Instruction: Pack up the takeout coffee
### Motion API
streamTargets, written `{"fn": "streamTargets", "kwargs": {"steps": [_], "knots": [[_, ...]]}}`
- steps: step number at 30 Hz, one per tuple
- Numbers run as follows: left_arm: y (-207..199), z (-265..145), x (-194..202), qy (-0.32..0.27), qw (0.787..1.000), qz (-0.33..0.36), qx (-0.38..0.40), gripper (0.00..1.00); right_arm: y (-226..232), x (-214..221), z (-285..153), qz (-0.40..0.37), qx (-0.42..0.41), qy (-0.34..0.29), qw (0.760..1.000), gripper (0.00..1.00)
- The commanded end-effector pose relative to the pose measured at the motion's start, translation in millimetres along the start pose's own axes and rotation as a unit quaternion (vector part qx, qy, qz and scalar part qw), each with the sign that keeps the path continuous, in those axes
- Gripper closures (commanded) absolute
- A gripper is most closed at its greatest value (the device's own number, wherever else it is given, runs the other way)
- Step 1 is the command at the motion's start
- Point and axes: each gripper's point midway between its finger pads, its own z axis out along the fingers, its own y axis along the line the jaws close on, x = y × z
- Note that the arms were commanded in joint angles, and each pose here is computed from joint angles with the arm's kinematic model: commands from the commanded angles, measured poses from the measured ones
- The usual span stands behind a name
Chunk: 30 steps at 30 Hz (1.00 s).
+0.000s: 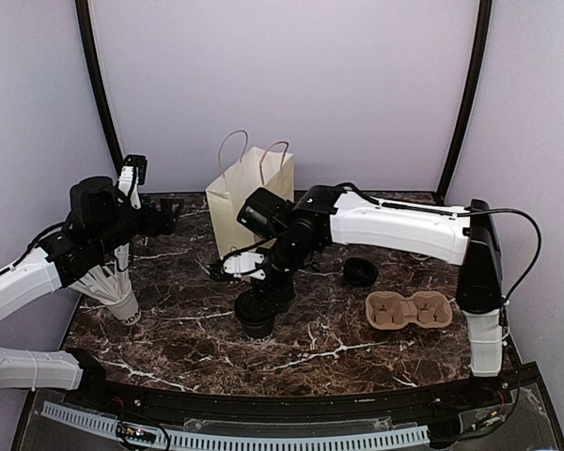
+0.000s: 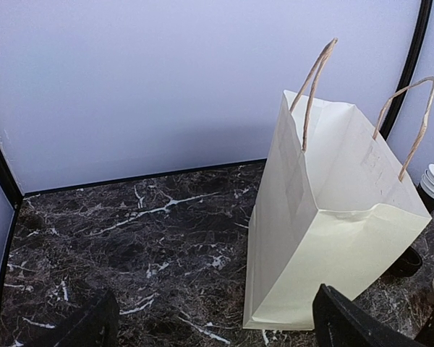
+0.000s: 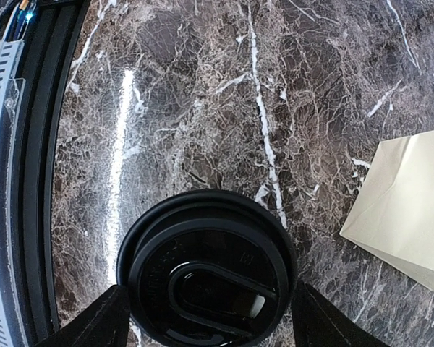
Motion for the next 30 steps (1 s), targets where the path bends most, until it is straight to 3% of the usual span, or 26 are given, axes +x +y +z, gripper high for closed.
{"fn": "streamTargets", "kwargs": {"steps": [1, 9, 20, 30], "knots": [[-1.0, -0.7, -3.1, -0.006, 1.0, 0.007, 0.003, 0.04, 5.0, 3.4, 12.5, -0.005, 0.004, 0.014, 1.0, 0.22], [-2.2, 0.5, -1.8, -0.003, 1.0, 0.007, 0.006, 0.04, 21.4, 10.4, 20.1, -0.013, -0.021, 0.028, 0.999, 0.18], [-2.3, 1.7, 0.0, 0.0, 1.0, 0.008, 0.006, 0.04, 7.2, 12.5, 1.5, -0.003, 0.025, 0.029, 0.999, 0.29], [-1.5, 1.0, -1.7, -0.003, 1.0, 0.011, 0.004, 0.04, -40.0, 82.8, -46.5, 0.1, 0.071, 0.033, 0.992, 0.3]]}}
